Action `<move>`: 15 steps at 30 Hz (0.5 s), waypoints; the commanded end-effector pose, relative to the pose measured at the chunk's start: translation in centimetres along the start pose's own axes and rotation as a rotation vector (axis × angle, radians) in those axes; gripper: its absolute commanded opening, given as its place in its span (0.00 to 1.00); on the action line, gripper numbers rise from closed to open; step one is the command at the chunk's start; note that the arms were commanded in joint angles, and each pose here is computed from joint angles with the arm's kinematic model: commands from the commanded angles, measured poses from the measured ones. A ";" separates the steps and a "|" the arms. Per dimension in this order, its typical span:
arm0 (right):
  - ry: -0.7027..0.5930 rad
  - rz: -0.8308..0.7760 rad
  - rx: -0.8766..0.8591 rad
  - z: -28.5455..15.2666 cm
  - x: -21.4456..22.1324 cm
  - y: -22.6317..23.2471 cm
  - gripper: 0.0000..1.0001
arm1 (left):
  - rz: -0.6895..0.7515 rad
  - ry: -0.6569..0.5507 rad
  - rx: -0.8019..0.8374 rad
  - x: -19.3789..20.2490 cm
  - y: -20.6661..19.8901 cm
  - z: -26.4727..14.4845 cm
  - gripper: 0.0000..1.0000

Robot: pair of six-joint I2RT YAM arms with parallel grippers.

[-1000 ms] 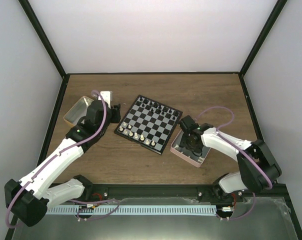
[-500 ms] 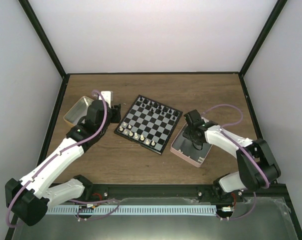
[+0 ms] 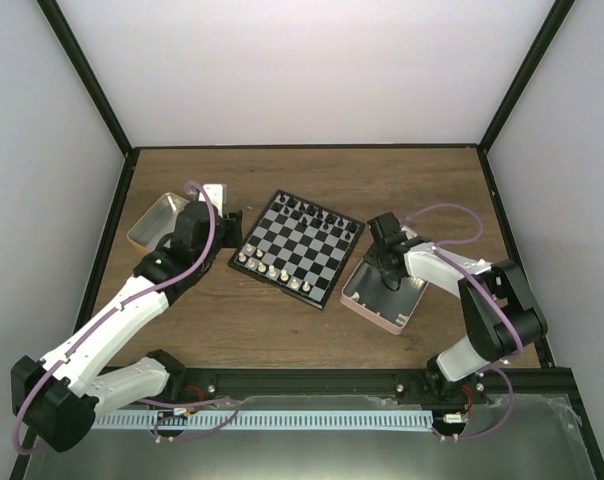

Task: Set up the chess pieces on the board
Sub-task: Pick up the chess piece from the storage box.

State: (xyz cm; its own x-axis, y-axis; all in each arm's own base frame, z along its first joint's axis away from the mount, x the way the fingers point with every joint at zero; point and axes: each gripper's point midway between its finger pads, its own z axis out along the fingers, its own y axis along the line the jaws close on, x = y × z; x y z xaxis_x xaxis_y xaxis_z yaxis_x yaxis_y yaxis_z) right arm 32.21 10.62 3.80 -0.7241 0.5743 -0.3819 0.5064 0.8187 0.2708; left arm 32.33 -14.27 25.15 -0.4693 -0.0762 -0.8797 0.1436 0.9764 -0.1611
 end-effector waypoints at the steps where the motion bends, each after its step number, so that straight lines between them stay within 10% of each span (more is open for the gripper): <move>1: -0.070 0.012 -0.034 -0.5 -2.4 1.7 0.44 | -0.001 -0.016 0.001 -0.2 0.1 0.1 0.49; 15: -0.003 -0.068 0.035 0.9 -0.8 0.2 0.43 | -0.003 -0.020 0.005 -0.2 0.1 0.0 0.49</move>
State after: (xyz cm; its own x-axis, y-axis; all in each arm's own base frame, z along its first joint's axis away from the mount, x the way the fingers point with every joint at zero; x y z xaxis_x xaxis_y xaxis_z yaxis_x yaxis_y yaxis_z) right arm 33.17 10.86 3.15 -0.7420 0.5449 -0.3906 0.4838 0.8385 0.2508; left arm 32.33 -14.26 25.02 -0.4702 -0.0762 -0.8793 0.1429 0.9766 -0.1610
